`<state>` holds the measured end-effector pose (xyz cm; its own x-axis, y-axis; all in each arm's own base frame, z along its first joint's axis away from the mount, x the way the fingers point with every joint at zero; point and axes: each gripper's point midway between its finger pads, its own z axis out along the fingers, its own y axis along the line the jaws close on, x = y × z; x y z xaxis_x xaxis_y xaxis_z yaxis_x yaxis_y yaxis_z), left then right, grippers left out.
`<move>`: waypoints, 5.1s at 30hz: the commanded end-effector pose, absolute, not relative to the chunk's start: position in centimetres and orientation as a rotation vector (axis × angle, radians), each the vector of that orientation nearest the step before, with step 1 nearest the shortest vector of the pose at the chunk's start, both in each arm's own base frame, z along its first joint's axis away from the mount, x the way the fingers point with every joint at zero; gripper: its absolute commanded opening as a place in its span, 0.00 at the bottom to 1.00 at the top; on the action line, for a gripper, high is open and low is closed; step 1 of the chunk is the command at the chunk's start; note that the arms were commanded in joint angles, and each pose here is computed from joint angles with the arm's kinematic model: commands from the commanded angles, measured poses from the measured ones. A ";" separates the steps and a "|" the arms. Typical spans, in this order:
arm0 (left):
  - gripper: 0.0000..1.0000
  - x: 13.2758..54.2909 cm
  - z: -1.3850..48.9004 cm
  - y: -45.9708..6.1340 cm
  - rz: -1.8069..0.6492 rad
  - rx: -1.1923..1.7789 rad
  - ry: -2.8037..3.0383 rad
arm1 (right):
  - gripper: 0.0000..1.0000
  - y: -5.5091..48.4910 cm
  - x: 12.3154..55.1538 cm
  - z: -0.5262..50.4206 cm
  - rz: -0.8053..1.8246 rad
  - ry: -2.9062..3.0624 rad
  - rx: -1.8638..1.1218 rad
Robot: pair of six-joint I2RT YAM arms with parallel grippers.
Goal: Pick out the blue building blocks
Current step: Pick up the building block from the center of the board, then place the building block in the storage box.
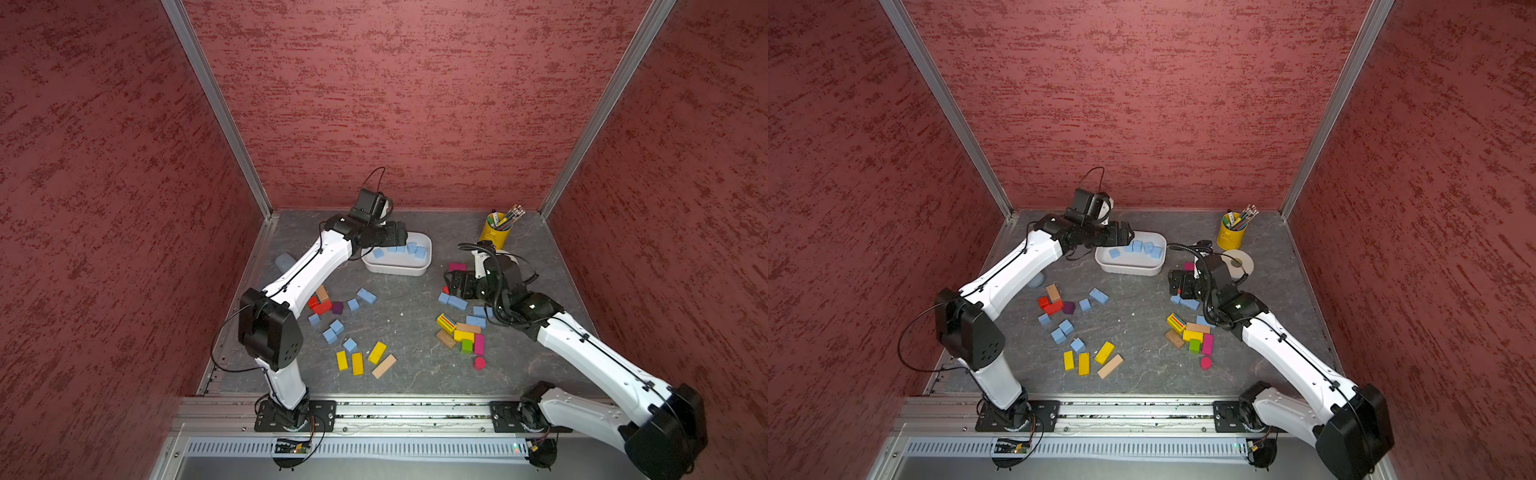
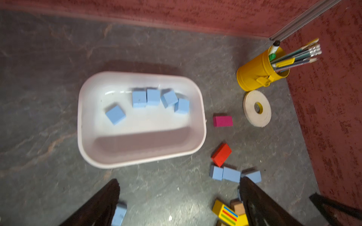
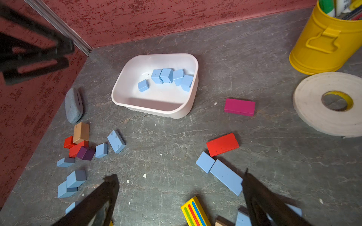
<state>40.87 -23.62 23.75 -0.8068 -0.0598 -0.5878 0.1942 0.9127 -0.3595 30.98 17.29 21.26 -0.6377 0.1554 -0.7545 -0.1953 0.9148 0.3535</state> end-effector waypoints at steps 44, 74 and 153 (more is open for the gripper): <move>1.00 28.8 22.9 -10.1 -0.748 0.063 2.245 | 0.97 39.0 21.5 17.9 0.852 2.177 -0.651; 1.00 29.6 20.1 -6.2 -0.607 -0.139 2.318 | 0.57 47.5 16.8 7.8 0.478 2.241 -0.963; 1.00 28.9 24.2 -7.2 -0.723 -0.047 2.136 | 0.10 38.3 36.4 20.2 0.425 2.167 -0.302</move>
<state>28.92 -7.04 23.39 -0.6600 -0.2844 -0.6954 0.1788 0.8395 -0.5131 35.15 38.48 20.29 -0.5580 -0.0812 -0.8258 -0.3879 0.9053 0.1731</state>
